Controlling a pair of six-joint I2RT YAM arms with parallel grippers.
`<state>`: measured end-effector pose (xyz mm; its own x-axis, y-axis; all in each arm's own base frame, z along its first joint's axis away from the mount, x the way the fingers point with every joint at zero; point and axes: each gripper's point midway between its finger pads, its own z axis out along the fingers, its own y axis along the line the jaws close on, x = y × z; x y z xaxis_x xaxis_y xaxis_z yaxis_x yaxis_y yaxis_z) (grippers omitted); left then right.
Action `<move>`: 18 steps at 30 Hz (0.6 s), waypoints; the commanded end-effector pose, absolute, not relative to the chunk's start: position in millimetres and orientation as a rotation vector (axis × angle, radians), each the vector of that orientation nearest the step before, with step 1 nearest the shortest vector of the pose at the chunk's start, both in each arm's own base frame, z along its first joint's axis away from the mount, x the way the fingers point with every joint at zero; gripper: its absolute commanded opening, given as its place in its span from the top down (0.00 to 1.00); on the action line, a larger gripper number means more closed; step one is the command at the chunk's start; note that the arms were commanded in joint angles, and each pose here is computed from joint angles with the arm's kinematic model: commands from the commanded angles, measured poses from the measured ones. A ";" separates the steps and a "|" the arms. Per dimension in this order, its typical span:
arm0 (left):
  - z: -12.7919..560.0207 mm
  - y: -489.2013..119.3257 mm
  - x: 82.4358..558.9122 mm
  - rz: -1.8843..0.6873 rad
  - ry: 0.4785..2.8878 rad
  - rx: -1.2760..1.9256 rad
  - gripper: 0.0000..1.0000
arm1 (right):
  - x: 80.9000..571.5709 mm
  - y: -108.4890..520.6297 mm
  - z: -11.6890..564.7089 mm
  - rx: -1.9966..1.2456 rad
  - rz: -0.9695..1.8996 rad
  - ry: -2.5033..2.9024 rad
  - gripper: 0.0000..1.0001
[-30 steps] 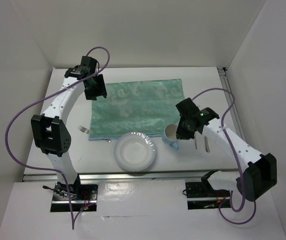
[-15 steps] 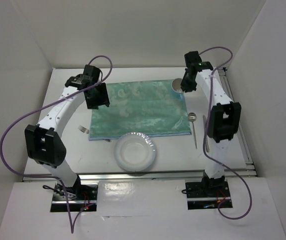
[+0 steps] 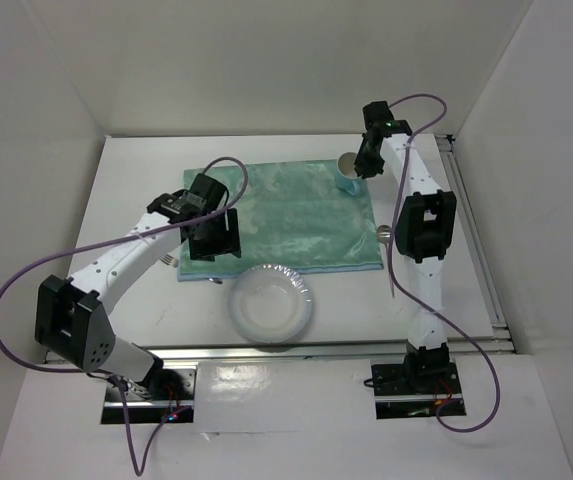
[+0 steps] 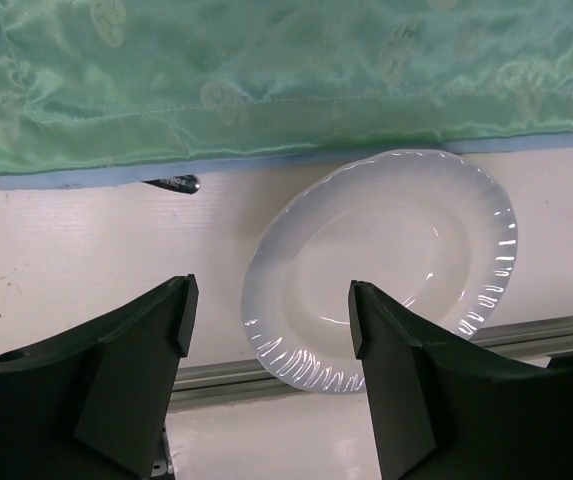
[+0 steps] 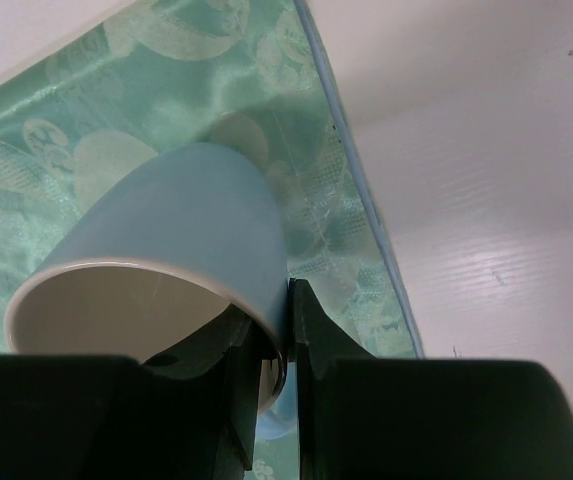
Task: Set the dinner table for one person
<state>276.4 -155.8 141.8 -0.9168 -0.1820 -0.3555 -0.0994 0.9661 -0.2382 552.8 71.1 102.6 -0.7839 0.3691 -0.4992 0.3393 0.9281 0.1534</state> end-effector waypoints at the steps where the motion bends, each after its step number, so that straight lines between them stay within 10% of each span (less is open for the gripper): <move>1: 145.6 -163.4 284.4 -0.324 2.707 -0.225 0.21 | 576.7 69.3 126.9 0.502 0.129 2.441 1.00; 9: 121.8 -166.2 260.0 -0.317 2.788 -0.250 0.18 | 576.6 75.0 102.4 0.508 0.155 2.486 0.97; 13: 107.1 -165.7 243.7 -0.329 2.827 -0.250 0.06 | 580.5 79.3 110.9 0.496 0.192 2.463 0.59; 18: 91.5 -169.3 231.1 -0.394 2.847 -0.251 0.03 | 585.7 88.1 143.6 0.464 0.274 2.395 0.45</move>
<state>230.3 -157.7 84.8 -0.9604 -0.1858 -0.2077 -0.1417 0.9673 -0.2102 566.0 81.7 91.0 -0.7828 0.3837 -0.4899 0.3115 0.9232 0.2252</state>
